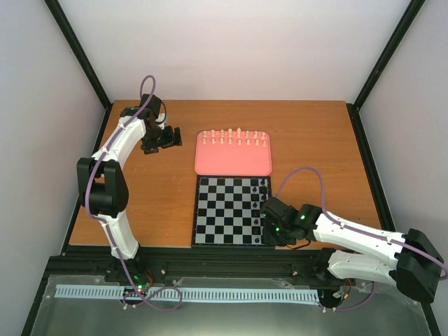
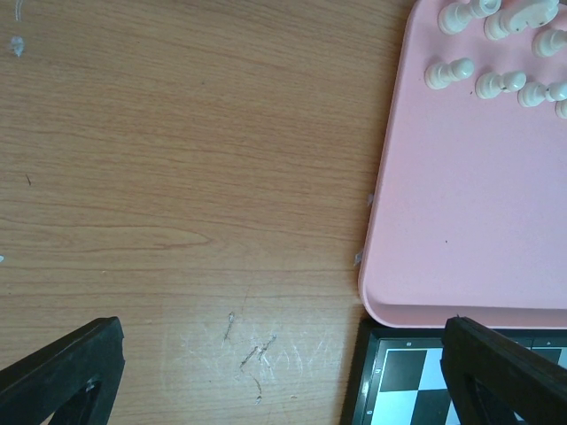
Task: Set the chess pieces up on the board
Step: Place the chess piece on the chessboard.
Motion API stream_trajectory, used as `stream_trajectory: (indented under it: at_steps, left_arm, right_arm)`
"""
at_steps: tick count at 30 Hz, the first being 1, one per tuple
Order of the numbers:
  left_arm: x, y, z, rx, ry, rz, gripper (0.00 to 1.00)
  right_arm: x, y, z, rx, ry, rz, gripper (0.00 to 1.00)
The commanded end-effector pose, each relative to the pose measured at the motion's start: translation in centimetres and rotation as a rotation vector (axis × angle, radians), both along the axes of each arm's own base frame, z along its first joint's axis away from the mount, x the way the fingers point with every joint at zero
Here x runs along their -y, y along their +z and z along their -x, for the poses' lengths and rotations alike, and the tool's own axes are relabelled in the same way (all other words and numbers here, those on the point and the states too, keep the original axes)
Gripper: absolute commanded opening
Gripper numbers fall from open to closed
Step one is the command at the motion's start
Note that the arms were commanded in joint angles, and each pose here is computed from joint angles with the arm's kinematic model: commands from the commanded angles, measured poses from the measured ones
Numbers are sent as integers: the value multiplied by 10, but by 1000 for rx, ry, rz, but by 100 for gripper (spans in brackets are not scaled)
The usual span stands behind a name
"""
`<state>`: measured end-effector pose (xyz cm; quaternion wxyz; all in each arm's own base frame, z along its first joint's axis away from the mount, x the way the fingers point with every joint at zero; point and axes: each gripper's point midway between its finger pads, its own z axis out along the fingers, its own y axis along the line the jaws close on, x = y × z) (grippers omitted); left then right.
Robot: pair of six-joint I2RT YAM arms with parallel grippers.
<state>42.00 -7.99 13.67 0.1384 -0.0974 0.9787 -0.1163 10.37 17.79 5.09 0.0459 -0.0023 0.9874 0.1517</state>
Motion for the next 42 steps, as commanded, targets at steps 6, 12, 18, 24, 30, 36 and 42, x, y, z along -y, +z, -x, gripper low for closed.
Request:
stream_trajectory:
  at_steps: [6, 12, 18, 24, 30, 36, 42]
  left_arm:
    - [-3, 9, -7, 32, 22, 4, 100]
    - [-3, 9, -7, 31, 20, 5, 100]
    - [-3, 7, -6, 28, 21, 2, 100]
    - [-3, 8, -6, 28, 20, 5, 100]
    - [-3, 8, -5, 28, 19, 5, 100]
    - [-3, 9, -5, 32, 19, 3, 100]
    - [-3, 10, -5, 33, 19, 2, 100]
  right_arm:
    - [-4, 2, -8, 15, 9, 4, 6]
    - [-6, 2, -11, 21, 27, 14, 6]
    - [-8, 1, -13, 24, 43, 22, 7]
    - [-9, 2, -13, 25, 50, 22, 9]
    - [-8, 5, -13, 28, 50, 17, 21]
    - [-8, 11, -12, 31, 50, 11, 28]
    - [-9, 48, -16, 61, 58, -5, 42]
